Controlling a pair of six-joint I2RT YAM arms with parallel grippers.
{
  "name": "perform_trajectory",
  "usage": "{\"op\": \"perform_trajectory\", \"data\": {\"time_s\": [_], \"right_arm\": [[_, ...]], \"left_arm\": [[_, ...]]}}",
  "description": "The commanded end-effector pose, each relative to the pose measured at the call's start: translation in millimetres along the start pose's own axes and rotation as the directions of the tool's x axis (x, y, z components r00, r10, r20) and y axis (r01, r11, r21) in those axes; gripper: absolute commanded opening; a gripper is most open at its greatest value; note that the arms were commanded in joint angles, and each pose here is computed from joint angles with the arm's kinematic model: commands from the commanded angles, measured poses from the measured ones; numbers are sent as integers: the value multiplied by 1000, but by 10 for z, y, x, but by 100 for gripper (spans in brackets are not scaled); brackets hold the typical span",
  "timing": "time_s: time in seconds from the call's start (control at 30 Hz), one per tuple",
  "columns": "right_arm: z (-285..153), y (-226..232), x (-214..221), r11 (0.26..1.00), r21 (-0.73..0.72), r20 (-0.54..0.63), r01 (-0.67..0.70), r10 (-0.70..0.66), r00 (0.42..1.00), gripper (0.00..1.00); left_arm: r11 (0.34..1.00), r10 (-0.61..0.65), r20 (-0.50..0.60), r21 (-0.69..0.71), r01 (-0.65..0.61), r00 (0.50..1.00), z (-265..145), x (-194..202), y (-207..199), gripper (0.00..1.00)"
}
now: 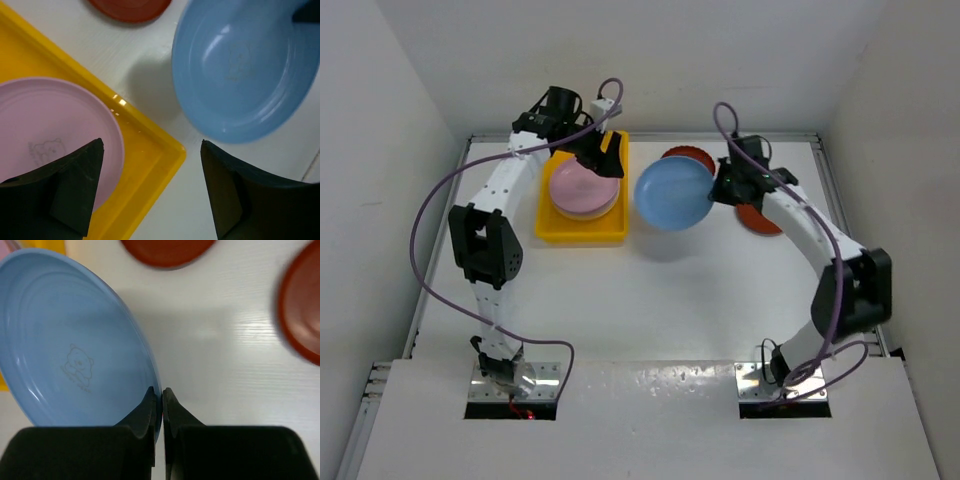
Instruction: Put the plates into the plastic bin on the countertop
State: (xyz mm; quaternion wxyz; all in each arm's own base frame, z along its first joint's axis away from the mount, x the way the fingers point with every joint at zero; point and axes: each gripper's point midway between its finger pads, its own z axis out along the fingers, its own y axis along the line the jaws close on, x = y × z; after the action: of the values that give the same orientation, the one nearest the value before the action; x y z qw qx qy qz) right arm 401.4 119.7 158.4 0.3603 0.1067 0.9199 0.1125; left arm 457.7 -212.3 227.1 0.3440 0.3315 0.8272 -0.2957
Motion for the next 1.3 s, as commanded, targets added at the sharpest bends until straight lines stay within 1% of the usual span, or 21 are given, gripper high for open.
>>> {"op": "perform_trajectory", "data": {"time_s": [0.0,0.03,0.1,0.13,0.27,0.33,0.4,0.57,0.6,0.63,0.67,0.73,0.77,0.8,0.9,0.97,1.0,1.03,1.13,1.17,1.27], "right_arm": [[-37,511,-82,985,-138,-1,101,-102,995,0],[-44,639,-42,976,-188,-9,110,-114,993,0],[-12,870,-52,958,-255,26,133,-130,991,0],[-25,943,-59,950,-279,35,140,-136,990,0],[27,1054,16,939,-313,6,141,-146,989,0],[20,1081,7,934,-335,19,124,-125,992,0],[0,1107,9,926,-356,33,122,-119,992,0],[28,1150,23,922,-370,34,114,-110,993,0],[-11,1156,3,920,-376,40,111,-103,994,0],[11,1178,2,916,-385,46,112,-102,994,0],[16,1195,8,914,-391,46,111,-100,994,0],[20,1213,-5,910,-401,52,109,-96,994,0],[24,1231,3,907,-408,49,107,-95,994,0],[36,1229,0,907,-407,48,107,-96,994,0],[50,1233,30,909,-404,31,104,-100,995,19],[69,1205,29,914,-394,22,98,-97,995,38],[70,1186,37,917,-388,18,94,-95,995,49],[63,1168,14,919,-383,21,90,-89,996,65],[67,1082,18,931,-355,17,85,-85,996,71],[37,1062,17,932,-351,19,86,-84,996,71],[37,949,67,942,-321,14,96,-96,995,71]], "left_arm": [[981,-24,14,-192,26,1000,-91,-72,312,79],[980,-25,-5,-200,24,1000,-68,1,339,79],[980,-26,-21,-196,21,999,-41,70,347,77],[986,-30,-22,-167,26,999,-15,92,301,73],[991,-45,-34,-128,40,998,17,179,230,67],[989,-53,-48,-143,46,997,28,233,261,67],[991,-58,-51,-124,51,997,46,260,231,67],[997,-67,-47,-44,65,997,91,289,99,57],[997,-68,-47,-44,65,997,91,289,98,47],[997,-64,-55,-42,62,996,102,323,102,41],[997,-69,-58,-26,68,996,101,334,69,29],[997,-72,-65,14,73,995,115,373,2,15],[997,-77,-69,26,79,995,127,401,-16,1],[997,-77,-69,26,79,995,127,401,-17,0],[996,-92,-49,20,93,995,62,346,43,0],[990,-136,-28,-32,135,990,-31,308,235,0],[985,-163,-21,-54,161,986,-55,303,337,0],[975,-202,11,-95,202,979,-172,247,513,0],[944,-252,60,-207,258,966,-317,256,921,0],[916,-303,86,-247,315,949,-417,319,1130,0],[870,-354,123,-321,375,927,-531,414,1456,0]]}}
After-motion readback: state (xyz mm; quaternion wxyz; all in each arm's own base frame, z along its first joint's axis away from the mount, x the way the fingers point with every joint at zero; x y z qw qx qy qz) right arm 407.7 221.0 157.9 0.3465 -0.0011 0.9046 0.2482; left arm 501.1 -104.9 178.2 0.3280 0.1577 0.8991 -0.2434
